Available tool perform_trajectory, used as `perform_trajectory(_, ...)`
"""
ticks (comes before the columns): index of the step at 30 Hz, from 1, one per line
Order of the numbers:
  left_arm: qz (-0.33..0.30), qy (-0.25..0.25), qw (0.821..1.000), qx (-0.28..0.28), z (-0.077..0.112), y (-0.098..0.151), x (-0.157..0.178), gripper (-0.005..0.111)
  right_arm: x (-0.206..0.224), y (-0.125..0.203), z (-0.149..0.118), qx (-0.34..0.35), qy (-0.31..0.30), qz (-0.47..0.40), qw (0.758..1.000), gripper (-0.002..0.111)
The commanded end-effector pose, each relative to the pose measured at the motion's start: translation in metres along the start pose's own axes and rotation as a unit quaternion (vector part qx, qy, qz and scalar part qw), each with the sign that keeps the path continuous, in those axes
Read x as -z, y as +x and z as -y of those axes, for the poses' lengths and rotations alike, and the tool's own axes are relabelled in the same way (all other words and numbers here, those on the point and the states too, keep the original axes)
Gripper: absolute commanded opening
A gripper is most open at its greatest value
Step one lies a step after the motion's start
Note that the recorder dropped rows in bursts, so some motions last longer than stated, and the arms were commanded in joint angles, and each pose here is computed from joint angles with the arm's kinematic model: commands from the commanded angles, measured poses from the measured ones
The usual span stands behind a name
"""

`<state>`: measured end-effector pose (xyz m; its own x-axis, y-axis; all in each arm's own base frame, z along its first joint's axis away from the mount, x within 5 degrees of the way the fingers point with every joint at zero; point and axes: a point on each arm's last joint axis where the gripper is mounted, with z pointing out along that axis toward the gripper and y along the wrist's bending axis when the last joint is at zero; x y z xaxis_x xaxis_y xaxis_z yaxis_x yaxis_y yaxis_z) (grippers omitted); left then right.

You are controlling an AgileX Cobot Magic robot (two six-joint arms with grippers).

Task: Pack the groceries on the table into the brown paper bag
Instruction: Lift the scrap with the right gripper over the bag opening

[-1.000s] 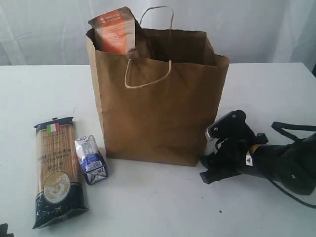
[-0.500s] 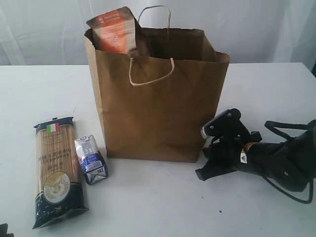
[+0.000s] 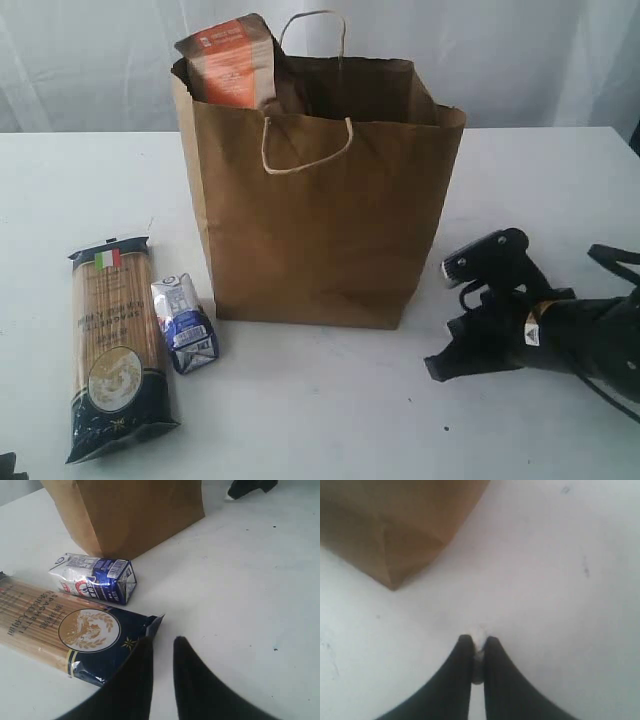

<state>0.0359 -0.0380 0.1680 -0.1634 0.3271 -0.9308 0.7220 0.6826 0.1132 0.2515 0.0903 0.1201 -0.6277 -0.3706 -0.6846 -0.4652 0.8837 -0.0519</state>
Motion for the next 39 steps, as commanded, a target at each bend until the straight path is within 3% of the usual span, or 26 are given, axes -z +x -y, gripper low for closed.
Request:
perform_trajectory(1,-0.001,0.004,1.000,0.001,0.001,0.001,0.000,0.021,0.043,-0.027,0.006,-0.027,0.025,0.074,0.997,0.000)
perform_trajectory(6,-0.001,0.004,1.000,0.001,0.001,0.001,0.000,0.021,0.109,-0.062,0.008,-0.048,0.046,0.205,0.976,0.000)
perform_trajectory(11,-0.001,0.004,1.000,0.001,0.001,0.001,0.000,0.021,0.170,-0.097,0.011,-0.054,0.065,0.263,0.961,0.000)
perform_trajectory(18,-0.001,0.004,1.000,0.001,0.001,0.001,0.000,0.021,0.215,-0.162,0.014,-0.049,0.073,0.248,0.965,0.000)
perform_trajectory(27,-0.001,0.004,1.000,0.001,0.001,0.001,0.000,0.021,0.186,-0.213,-0.004,-0.003,0.015,0.152,0.988,0.000)
perform_trajectory(39,-0.001,0.004,1.000,0.001,0.001,0.001,0.000,0.021,0.114,-0.234,-0.007,0.028,-0.002,0.021,0.999,0.000)
